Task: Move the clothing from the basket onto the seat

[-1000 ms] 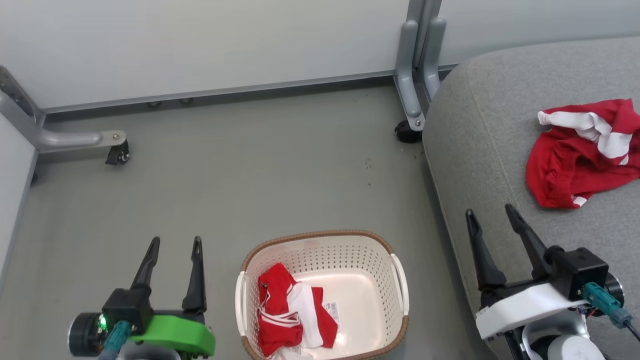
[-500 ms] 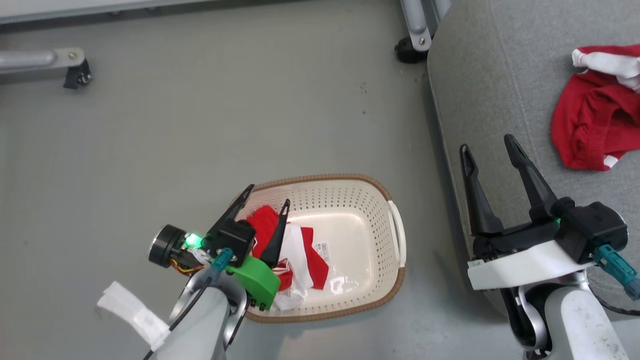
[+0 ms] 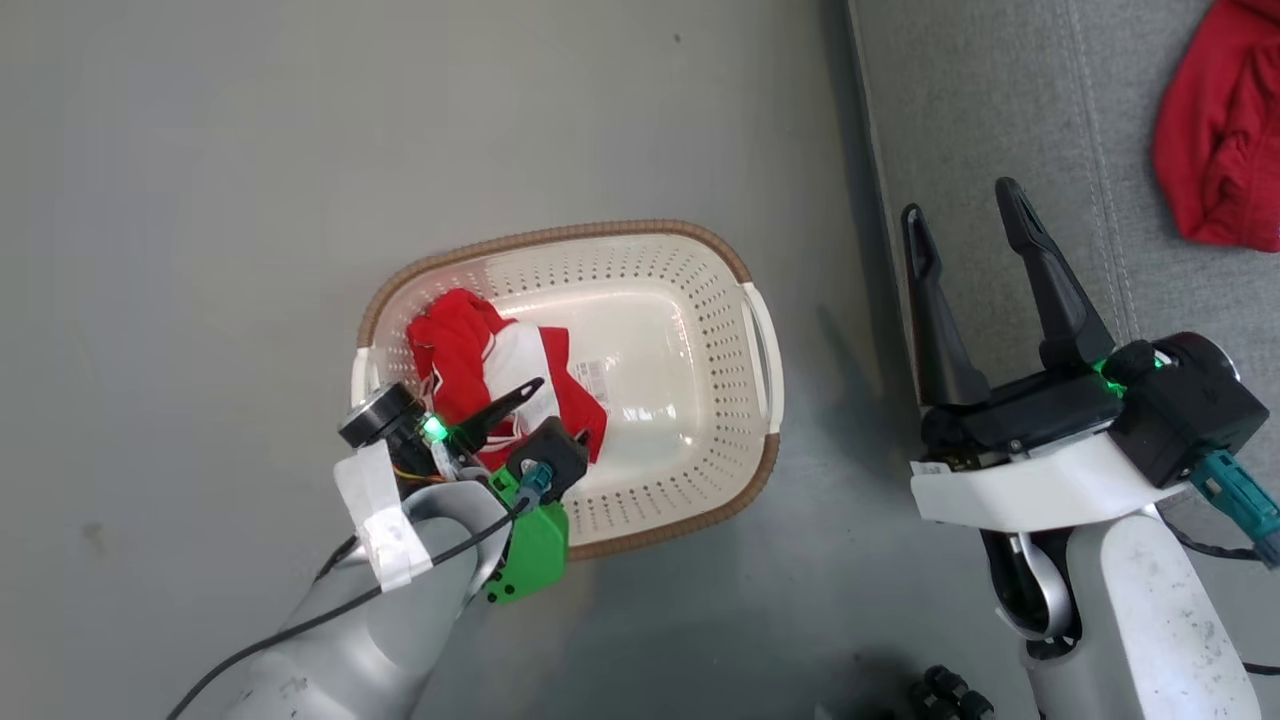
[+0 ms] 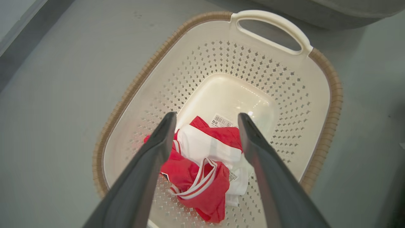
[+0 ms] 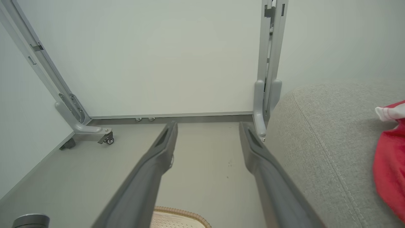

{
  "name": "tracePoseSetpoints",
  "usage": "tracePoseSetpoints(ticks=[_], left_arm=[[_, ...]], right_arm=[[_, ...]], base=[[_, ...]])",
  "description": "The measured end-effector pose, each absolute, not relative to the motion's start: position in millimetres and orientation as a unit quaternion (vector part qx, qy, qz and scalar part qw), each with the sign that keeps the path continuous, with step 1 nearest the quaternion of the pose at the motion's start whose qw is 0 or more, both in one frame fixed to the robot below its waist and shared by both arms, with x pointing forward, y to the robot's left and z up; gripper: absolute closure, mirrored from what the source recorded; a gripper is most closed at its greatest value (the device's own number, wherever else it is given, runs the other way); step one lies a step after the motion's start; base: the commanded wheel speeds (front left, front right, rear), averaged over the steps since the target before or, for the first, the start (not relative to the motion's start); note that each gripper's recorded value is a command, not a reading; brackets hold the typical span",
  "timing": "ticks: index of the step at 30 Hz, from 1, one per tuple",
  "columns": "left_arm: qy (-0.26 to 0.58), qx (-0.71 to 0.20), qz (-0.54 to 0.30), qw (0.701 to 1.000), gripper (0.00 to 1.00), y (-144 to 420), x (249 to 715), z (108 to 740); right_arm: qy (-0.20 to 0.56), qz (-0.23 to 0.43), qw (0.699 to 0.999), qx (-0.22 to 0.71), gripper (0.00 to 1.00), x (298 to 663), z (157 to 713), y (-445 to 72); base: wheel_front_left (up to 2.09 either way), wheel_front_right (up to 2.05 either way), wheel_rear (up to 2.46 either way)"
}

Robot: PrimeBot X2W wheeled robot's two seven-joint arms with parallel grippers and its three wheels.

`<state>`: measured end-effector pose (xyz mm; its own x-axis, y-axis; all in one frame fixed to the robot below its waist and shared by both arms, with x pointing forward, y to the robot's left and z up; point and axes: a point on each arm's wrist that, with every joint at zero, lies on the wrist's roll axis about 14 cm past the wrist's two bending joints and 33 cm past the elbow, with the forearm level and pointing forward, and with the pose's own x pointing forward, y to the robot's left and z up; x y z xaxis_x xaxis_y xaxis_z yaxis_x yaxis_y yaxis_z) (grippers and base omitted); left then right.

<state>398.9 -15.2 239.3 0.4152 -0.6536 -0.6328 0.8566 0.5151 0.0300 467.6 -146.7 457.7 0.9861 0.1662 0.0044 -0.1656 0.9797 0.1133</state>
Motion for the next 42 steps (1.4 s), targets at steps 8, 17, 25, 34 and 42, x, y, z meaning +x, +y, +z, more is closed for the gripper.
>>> tracePoseSetpoints(ticks=[8,17,25,34,42], left_arm=[[0.362,0.233,-0.517,0.740,0.00,-8,370,170],[0.418,0.258,-0.521,0.698,0.00,10,374,110],[0.450,0.273,-0.526,0.667,0.00,19,370,71],[0.479,0.299,-0.523,0.639,0.00,27,367,40],[0.494,0.319,-0.515,0.624,1.00,32,367,29]], right_arm=[[0.039,0.071,0.994,0.073,0.00,477,413,-154],[0.087,0.050,0.991,0.087,0.00,477,365,-166],[0.109,0.033,0.989,0.093,0.00,477,345,-178],[0.131,0.018,0.987,0.094,0.00,471,329,-187],[0.135,0.016,0.987,0.088,0.00,473,325,-191]], base=[[0.00,0.00,0.00],[0.00,0.00,0.00],[0.00,0.00,0.00],[0.00,0.00,0.00],[0.00,0.00,0.00]])
